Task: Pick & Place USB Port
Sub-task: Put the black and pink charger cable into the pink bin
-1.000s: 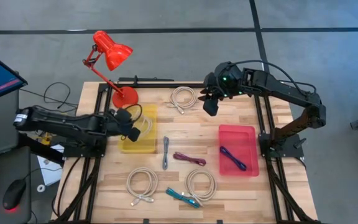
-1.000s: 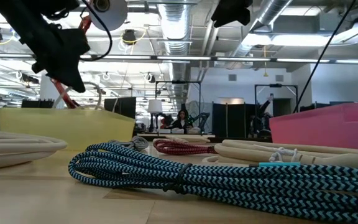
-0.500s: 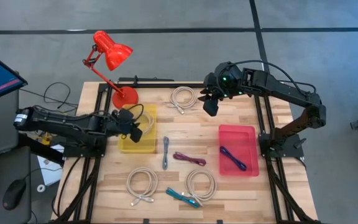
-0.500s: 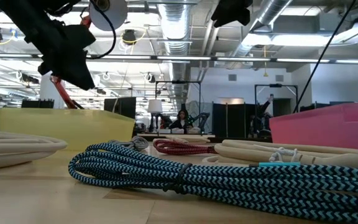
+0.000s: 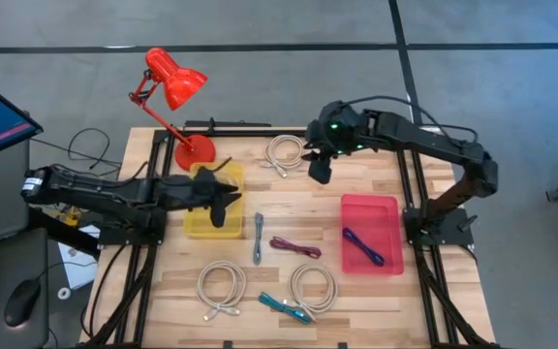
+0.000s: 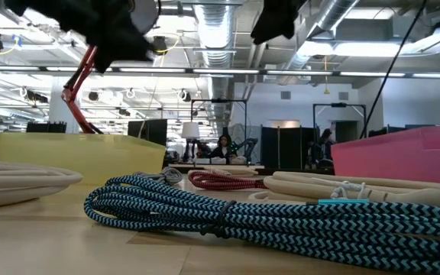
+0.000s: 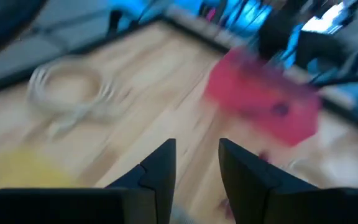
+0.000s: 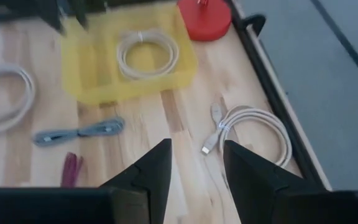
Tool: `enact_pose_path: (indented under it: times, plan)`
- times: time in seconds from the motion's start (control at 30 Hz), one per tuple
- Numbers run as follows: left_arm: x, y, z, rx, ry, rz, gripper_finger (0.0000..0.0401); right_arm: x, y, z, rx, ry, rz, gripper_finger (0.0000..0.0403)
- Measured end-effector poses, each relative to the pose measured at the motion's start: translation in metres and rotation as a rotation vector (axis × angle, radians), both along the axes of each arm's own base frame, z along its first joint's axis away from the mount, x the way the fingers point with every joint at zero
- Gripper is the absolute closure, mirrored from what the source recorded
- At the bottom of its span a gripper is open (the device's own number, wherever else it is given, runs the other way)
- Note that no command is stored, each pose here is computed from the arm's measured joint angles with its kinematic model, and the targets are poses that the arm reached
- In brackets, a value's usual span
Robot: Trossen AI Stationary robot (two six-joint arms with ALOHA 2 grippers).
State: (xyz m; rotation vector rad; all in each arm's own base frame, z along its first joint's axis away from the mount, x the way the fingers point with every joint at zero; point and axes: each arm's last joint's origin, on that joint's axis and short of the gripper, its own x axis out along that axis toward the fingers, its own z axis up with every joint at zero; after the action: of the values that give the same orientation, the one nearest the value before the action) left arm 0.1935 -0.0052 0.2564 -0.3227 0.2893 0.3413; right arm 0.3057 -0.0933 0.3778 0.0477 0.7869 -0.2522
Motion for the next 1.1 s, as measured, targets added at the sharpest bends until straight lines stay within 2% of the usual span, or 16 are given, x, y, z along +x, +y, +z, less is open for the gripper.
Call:
enact_pose_path:
  times: [0.17, 0.37, 0.5, 0.6, 0.8, 1.1]
  plan:
    - [-0.003, -0.001, 0.02, 0.007, -0.17, -0.055, 0.0293, 0.029, -0.009, -0.036, -0.008, 0.112, 0.044, 0.0265]
    - [-0.017, -0.007, 0.032, -0.007, -0.247, -0.119, 0.03, 0.056, -0.022, -0.08, -0.007, 0.233, 0.052, 0.0264]
    - [-0.024, -0.013, 0.039, -0.015, -0.294, -0.158, 0.0304, 0.064, -0.033, -0.101, -0.002, 0.285, 0.045, 0.0266]
    - [-0.027, -0.019, 0.042, -0.012, -0.317, -0.192, 0.0306, 0.068, -0.037, -0.116, 0.059, 0.319, 0.067, 0.0267]
    - [-0.028, -0.027, 0.057, 0.036, -0.34, -0.199, 0.0311, 0.072, -0.017, -0.127, 0.264, 0.345, 0.184, 0.0267]
    - [-0.031, -0.027, 0.061, 0.053, -0.353, -0.187, 0.0311, 0.066, 0.04, -0.107, 0.282, 0.388, 0.288, 0.0267]
